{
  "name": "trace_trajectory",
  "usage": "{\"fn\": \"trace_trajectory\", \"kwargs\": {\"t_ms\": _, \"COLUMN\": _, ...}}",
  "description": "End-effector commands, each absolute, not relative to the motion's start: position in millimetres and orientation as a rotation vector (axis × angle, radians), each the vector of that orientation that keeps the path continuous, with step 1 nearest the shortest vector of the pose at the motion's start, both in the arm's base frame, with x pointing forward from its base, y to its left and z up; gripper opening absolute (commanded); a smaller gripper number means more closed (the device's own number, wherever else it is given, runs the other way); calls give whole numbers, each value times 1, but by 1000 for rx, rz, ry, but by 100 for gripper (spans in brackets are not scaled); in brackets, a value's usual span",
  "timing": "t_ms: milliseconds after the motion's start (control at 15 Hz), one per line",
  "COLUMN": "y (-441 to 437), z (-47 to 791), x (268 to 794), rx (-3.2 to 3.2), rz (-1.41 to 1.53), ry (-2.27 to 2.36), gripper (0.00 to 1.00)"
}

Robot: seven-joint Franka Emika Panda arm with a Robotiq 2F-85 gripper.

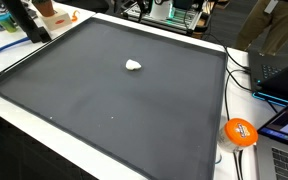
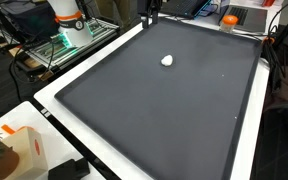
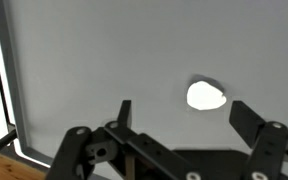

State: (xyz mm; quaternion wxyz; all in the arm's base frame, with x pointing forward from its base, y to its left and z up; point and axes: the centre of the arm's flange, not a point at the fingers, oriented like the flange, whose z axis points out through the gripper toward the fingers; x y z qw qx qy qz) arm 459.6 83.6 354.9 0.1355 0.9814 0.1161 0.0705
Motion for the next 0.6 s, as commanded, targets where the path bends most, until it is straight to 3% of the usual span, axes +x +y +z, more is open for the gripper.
{"fn": "trace_trajectory", "kwargs": {"t_ms": 0, "y": 125, "z": 348, "x": 453, "rx": 2790, "rz": 89, "ry": 353, "gripper": 100}}
{"fn": "trace_trajectory", "kwargs": {"t_ms": 533, "y": 132, "z": 350, "x": 448, "rx": 2804, "rz": 127, "ry": 421, "gripper": 100}}
